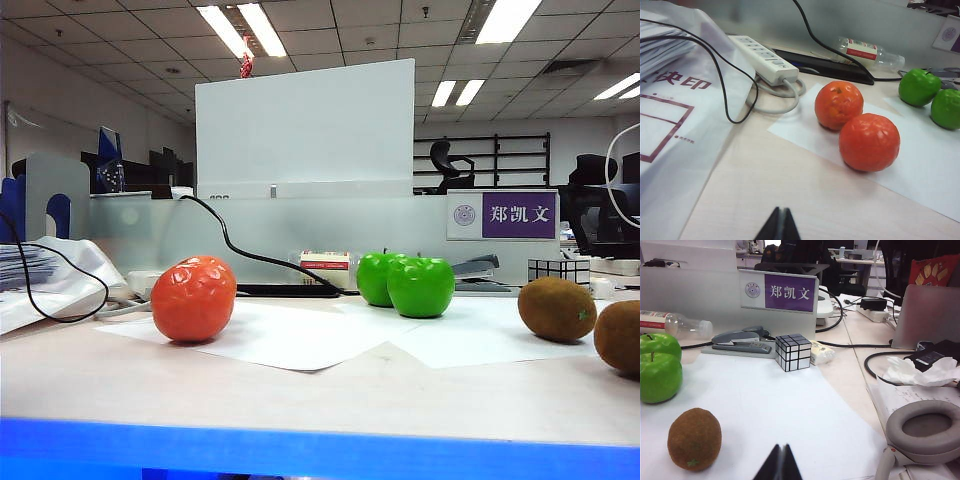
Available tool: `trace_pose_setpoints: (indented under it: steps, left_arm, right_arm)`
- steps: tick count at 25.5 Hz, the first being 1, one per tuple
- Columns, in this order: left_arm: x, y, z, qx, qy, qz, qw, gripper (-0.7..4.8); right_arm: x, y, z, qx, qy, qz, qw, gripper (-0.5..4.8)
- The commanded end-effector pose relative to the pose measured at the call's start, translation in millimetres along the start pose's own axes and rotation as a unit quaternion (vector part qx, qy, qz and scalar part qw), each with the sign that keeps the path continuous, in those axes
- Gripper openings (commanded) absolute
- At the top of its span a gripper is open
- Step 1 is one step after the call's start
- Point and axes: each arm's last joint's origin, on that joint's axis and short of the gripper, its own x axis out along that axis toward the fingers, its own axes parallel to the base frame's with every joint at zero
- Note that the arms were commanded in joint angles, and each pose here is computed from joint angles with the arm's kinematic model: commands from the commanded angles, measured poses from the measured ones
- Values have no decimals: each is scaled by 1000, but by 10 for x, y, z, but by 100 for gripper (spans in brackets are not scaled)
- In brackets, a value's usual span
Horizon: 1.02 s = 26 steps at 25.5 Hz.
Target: Put the same fruits together.
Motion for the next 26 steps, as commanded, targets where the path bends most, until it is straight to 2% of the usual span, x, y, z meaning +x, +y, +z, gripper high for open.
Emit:
trace_pose_setpoints:
  steps: [1, 20, 21, 26]
  left_arm:
    - [0, 1, -14, -2, 7, 0, 1000, -4]
    - [0, 0, -14, -2, 7, -1, 1000, -4]
    - [0, 1, -14, 3, 6, 0, 1000, -4]
    - [0, 10, -13, 100, 5, 14, 995, -4]
  right_arm:
    - [0, 2, 10, 0, -8, 3, 1000, -5]
    - [0, 2, 10, 0, -8, 3, 1000, -5]
    - [0, 2, 10, 0, -8, 3, 1000, -5]
    - [0, 2, 10, 0, -8, 3, 1000, -5]
